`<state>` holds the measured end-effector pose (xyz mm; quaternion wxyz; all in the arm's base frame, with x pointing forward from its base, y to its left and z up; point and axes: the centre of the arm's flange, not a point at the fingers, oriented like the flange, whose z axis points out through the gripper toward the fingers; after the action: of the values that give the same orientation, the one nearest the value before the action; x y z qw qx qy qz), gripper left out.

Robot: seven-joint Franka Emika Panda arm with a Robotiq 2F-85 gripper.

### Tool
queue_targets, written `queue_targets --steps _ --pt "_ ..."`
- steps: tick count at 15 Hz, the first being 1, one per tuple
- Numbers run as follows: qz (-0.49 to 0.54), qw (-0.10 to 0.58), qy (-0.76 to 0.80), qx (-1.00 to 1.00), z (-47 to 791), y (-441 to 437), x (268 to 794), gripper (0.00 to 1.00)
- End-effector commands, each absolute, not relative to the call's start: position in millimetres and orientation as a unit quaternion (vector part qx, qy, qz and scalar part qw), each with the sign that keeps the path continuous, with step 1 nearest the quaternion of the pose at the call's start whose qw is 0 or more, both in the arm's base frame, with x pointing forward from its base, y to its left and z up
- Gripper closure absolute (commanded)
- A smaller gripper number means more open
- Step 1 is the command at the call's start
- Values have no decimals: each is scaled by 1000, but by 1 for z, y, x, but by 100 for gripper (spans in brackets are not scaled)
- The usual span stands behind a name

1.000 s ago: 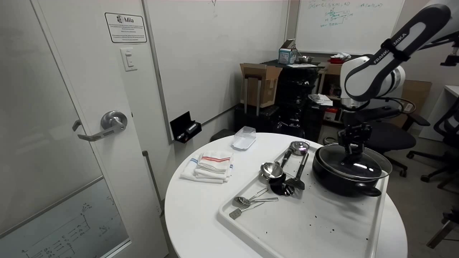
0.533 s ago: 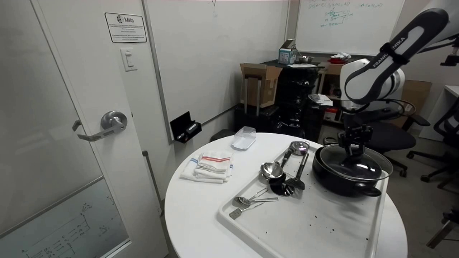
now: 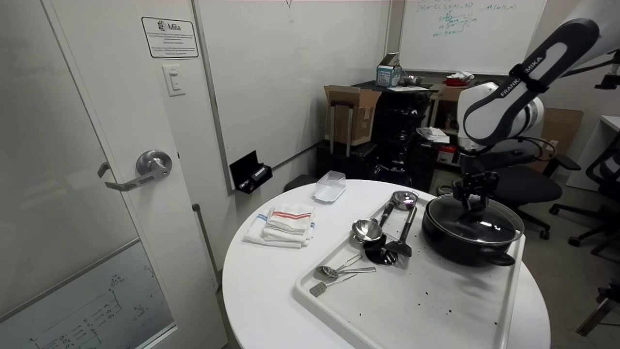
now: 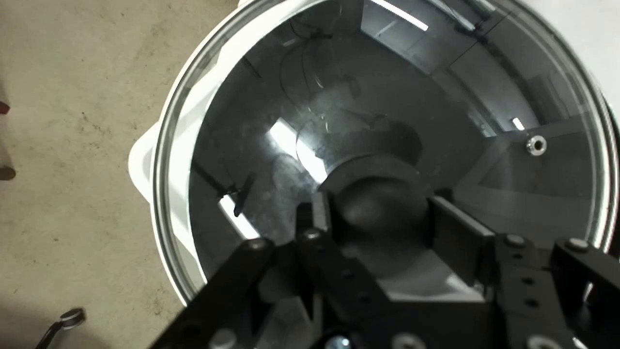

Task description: Pick up the lid from the table and put it on the pot

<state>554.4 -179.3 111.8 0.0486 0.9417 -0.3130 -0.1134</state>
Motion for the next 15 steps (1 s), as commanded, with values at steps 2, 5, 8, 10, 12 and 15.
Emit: queue_targets --steps 2,5,8,10,12,15 --pt "-102 61 -317 941 116 -180 567 74" --pt "-101 59 -314 942 115 -178 569 74" --pt "-99 57 -312 943 114 -177 571 74" --pt "-97 54 -311 944 112 -176 570 74" --pt "-95 49 -310 945 111 -174 569 74" --pt "-87 44 -310 946 109 -170 567 74"
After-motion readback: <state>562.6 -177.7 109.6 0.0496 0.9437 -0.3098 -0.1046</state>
